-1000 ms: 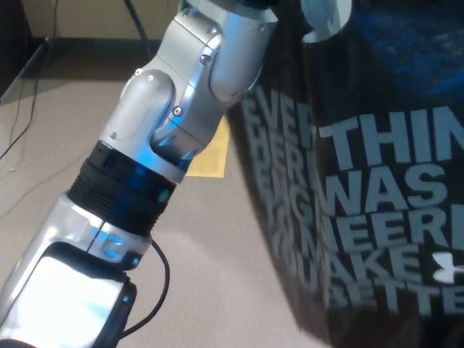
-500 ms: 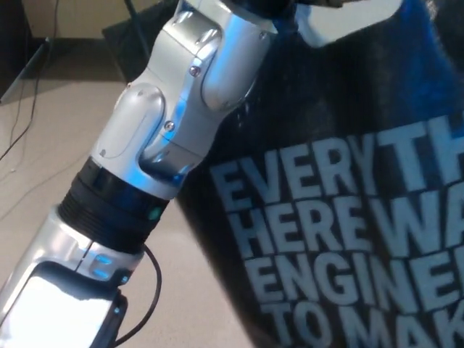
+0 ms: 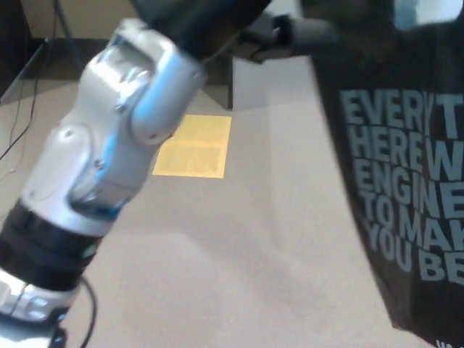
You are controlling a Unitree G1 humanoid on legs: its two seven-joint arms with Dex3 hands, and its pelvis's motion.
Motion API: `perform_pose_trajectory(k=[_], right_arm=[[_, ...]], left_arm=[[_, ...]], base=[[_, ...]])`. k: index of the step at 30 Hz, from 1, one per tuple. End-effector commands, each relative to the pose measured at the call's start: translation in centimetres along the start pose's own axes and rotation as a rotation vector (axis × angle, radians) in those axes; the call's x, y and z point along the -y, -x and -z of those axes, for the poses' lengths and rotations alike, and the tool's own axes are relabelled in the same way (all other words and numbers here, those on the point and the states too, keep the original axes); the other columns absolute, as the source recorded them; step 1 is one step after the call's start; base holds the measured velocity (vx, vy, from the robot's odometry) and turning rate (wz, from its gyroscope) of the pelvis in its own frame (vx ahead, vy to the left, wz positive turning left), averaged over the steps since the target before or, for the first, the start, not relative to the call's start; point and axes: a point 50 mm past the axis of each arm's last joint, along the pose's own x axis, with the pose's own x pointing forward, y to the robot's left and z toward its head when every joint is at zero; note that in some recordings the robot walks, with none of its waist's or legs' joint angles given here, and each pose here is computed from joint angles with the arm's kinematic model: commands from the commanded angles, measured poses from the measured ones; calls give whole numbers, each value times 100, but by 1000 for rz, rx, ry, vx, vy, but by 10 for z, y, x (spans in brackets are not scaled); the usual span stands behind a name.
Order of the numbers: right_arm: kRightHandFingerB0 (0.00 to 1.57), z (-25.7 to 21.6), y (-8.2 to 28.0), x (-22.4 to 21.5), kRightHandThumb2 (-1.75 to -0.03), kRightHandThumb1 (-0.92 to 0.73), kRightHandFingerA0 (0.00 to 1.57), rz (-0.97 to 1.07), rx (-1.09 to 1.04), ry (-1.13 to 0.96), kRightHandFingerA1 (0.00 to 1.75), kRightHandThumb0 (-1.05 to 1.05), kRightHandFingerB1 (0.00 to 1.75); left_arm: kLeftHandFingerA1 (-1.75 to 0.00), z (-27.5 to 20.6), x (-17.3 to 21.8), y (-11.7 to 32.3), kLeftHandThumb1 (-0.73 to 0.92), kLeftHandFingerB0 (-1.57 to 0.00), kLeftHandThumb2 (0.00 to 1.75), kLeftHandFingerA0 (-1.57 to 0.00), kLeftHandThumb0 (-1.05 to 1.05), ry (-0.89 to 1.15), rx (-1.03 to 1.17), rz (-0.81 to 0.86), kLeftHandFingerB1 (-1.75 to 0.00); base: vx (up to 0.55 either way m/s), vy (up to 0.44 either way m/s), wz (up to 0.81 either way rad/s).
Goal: A person is holding a plastic bag and the robot extends its left hand to grab the bag by hooking its thumb into the holes at the top and brings its hand down by its side. Then it extends its arm again to hand the plastic bag back to the person.
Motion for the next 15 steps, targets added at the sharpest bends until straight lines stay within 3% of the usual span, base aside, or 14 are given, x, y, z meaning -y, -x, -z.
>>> perform_pose_trajectory(k=[1, 3, 4, 6, 7, 8, 9, 12, 13, 14, 15], right_arm=[[63, 3, 1, 10, -60, -66, 67, 17, -12, 1, 46, -31, 42], [63, 4, 1, 12, -60, -67, 67, 20, -15, 11, 45, -30, 42], [62, 6, 2, 11, -60, -67, 68, 20, -16, 16, 46, -29, 42], [63, 5, 2, 11, -60, -67, 70, 24, -14, 14, 47, -28, 42], [63, 6, 2, 10, -60, -67, 69, 21, -12, 15, 47, -28, 42], [63, 5, 2, 10, -60, -67, 67, 21, -13, 0, 47, -28, 42], [63, 5, 2, 10, -60, -67, 68, 20, -16, -9, 47, -28, 42], [62, 7, 3, 10, -60, -67, 68, 18, -18, 3, 47, -29, 42], [63, 7, 3, 8, -60, -67, 68, 16, -19, 6, 47, -29, 42], [63, 8, 4, 7, -60, -67, 69, 13, -18, 3, 47, -30, 42], [63, 8, 4, 6, -60, -67, 69, 13, -18, 1, 47, -30, 42]], left_arm=[[-16, 45, -2, 76, 40, 0, 76, -3, -85, 109, -233, 342, -4], [-11, 50, 3, 96, 42, 0, 86, 0, -77, 105, -267, 343, -8], [-27, 54, 7, 112, 53, 0, 57, 0, -88, 123, -300, 338, -14], [-24, 60, 11, 135, 51, 0, 64, 0, -88, 146, -345, 340, -18], [-15, 61, 14, 151, 40, -2, 86, -2, -74, 172, -383, 349, -11], [-30, 65, 20, 173, 52, 0, 57, -6, -86, 174, -432, 365, -20], [-33, 67, 24, 191, 37, -2, 82, -3, -65, 192, -480, 375, -18], [-33, 68, 33, 236, 32, 0, 78, 0, -56, 239, -600, 389, -26], [-34, 68, 35, 250, 35, -8, 61, -11, -68, 246, -630, 385, -28], [-49, 68, 37, 270, 12, 0, 78, 0, -33, 245, -678, 380, -48], [-49, 68, 38, 279, 12, 0, 78, 0, -33, 235, -697, 382, -48]], base=[[0, 0, 0], [0, 0, 0], [0, 0, 0], [0, 0, 0], [0, 0, 0], [0, 0, 0], [0, 0, 0], [0, 0, 0], [0, 0, 0], [0, 0, 0], [0, 0, 0]])
